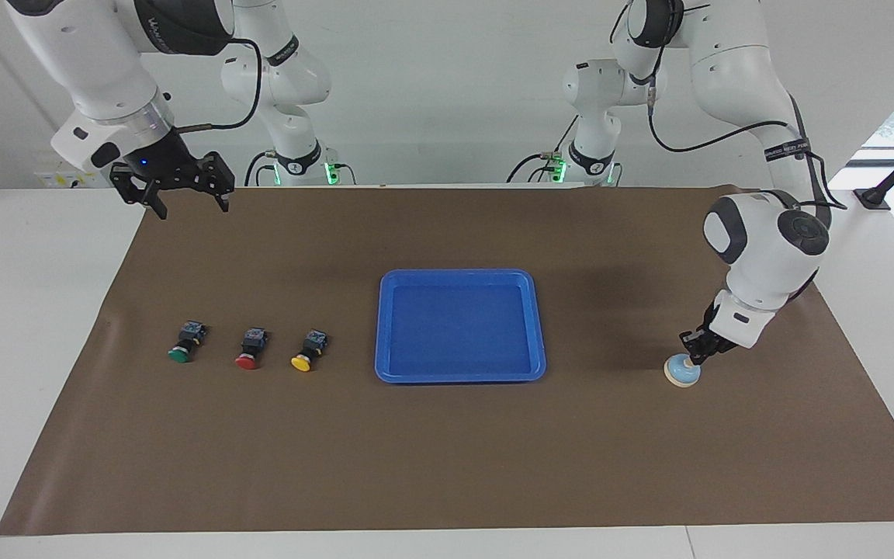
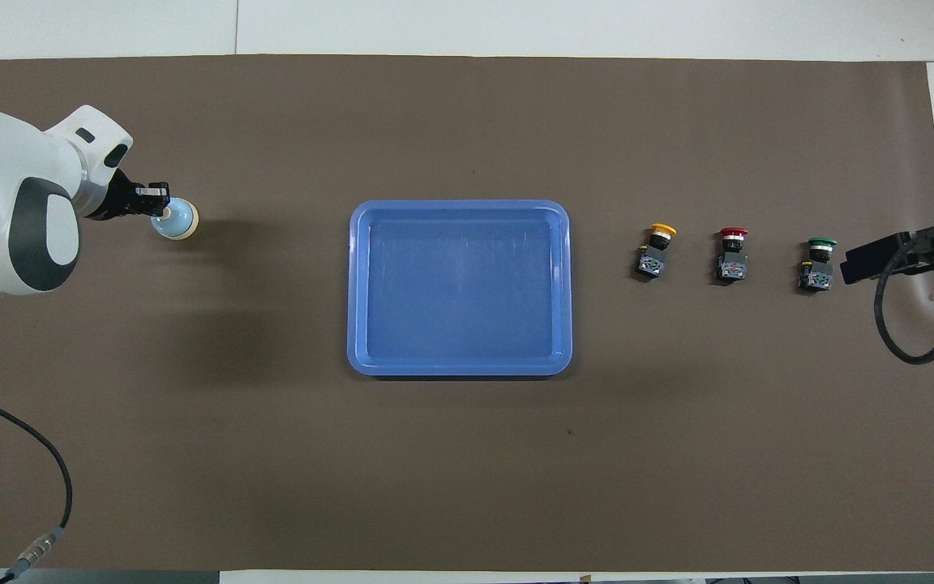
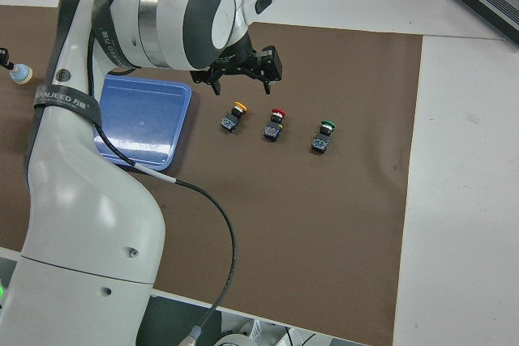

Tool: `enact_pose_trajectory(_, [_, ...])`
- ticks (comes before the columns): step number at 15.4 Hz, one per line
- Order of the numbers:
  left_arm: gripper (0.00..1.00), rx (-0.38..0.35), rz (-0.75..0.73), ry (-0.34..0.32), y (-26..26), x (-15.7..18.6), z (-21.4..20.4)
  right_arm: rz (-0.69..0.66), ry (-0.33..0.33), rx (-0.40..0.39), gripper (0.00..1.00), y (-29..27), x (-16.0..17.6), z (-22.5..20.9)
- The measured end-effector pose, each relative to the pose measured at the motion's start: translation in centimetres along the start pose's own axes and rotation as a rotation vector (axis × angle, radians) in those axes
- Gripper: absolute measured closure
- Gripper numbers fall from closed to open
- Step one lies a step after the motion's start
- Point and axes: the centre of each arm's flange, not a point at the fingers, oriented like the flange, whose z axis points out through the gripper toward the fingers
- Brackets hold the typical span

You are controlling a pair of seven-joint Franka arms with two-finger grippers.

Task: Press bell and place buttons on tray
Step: 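Press down on the bell top with the left gripper, then raise the left gripper off the bell back to rest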

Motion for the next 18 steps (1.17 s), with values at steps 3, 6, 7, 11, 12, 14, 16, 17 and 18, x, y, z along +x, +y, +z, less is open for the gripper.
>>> enact_pose_trajectory(3, [0.99, -0.002, 0.000, 0.046, 0.0, -0.1, 0.0, 0.000, 0.000, 0.000, 0.00, 0.0, 0.0, 0.0])
enact_pose_trajectory(6, [0.99, -0.001, 0.000, 0.030, 0.0, -0.1, -0.2, 0.000, 0.000, 0.000, 0.00, 0.0, 0.0, 0.0])
enact_pose_trajectory(7, [0.99, -0.001, 0.000, 0.008, 0.1, 0.1, -0.6, 0.000, 0.000, 0.000, 0.00, 0.0, 0.0, 0.0])
enact_pose_trajectory(11, [0.99, 0.000, 0.003, -0.072, 0.2, 0.9, -8.1, 0.000, 0.000, 0.000, 0.00, 0.0, 0.0, 0.0])
enact_pose_trajectory(12, [0.99, 0.000, 0.004, -0.084, 0.3, 0.3, -10.9, 0.000, 0.000, 0.000, 0.00, 0.0, 0.0, 0.0])
enact_pose_trajectory(14, [0.83, -0.001, 0.006, -0.106, 0.3, -1.5, -16.0, 0.000, 0.000, 0.000, 0.00, 0.0, 0.0, 0.0])
enact_pose_trajectory(16, [0.63, -0.001, 0.008, -0.115, 0.3, -3.5, -20.7, -0.003, 0.000, 0.000, 0.00, -0.1, 0.0, 0.0])
enact_pose_trajectory(17, [0.52, -0.001, 0.009, -0.120, 0.3, -4.6, -22.7, -0.003, 0.000, 0.000, 0.00, -0.2, 0.0, 0.0])
enact_pose_trajectory(18, [0.40, -0.001, 0.010, -0.126, 0.3, -5.6, -24.3, -0.003, 0.001, 0.000, 0.00, -0.1, 0.0, 0.0])
